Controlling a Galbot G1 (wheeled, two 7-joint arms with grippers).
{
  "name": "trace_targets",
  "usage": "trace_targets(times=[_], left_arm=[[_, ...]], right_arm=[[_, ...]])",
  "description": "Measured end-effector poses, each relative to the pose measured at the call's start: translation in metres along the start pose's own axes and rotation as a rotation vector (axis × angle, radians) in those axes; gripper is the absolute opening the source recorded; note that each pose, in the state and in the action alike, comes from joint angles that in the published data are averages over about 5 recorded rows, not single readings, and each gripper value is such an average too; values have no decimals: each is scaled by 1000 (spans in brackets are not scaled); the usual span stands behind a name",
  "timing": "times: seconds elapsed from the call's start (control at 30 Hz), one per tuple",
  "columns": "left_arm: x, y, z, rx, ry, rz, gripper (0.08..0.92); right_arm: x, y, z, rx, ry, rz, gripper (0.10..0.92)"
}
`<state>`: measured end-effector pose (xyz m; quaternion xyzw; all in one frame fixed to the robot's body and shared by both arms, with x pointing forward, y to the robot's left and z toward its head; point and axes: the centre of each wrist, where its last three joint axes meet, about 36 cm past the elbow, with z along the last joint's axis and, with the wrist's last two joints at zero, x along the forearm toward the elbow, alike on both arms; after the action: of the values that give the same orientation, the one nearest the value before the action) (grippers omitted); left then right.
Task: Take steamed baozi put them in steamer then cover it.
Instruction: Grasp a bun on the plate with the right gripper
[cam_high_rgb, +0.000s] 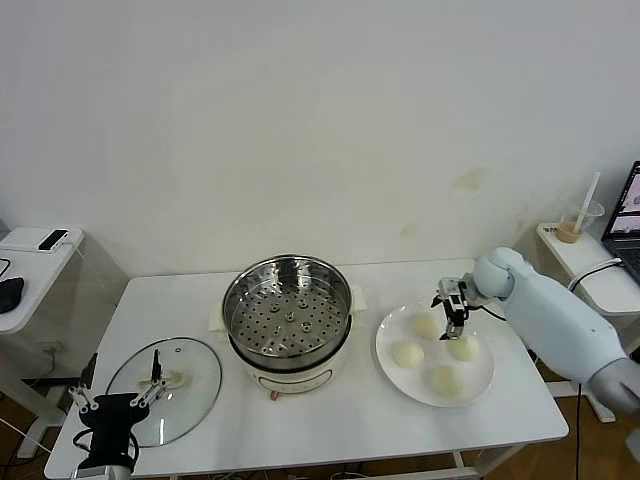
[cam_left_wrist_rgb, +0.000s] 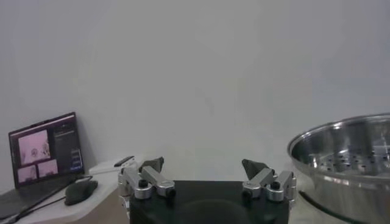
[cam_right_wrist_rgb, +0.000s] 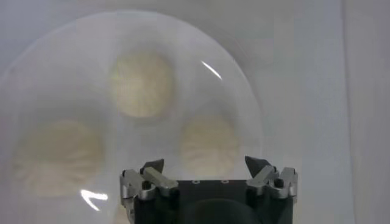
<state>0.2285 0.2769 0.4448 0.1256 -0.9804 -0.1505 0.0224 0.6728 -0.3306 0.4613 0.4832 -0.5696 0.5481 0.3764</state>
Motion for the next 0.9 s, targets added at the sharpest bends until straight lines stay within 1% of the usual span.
trace_targets(times=[0.33,0.6,0.9], left_arm=[[0,3,0,-16,-11,-8,823],[1,3,-1,-17,-16,-8,823],[1,2,-3,-12,-19,-7,823]], right_arm=[[-13,-11,-13,4,15,-7,820],[-18,-11,-18,11,40,-24,745],[-22,-10,-15,6,62,-33,687]])
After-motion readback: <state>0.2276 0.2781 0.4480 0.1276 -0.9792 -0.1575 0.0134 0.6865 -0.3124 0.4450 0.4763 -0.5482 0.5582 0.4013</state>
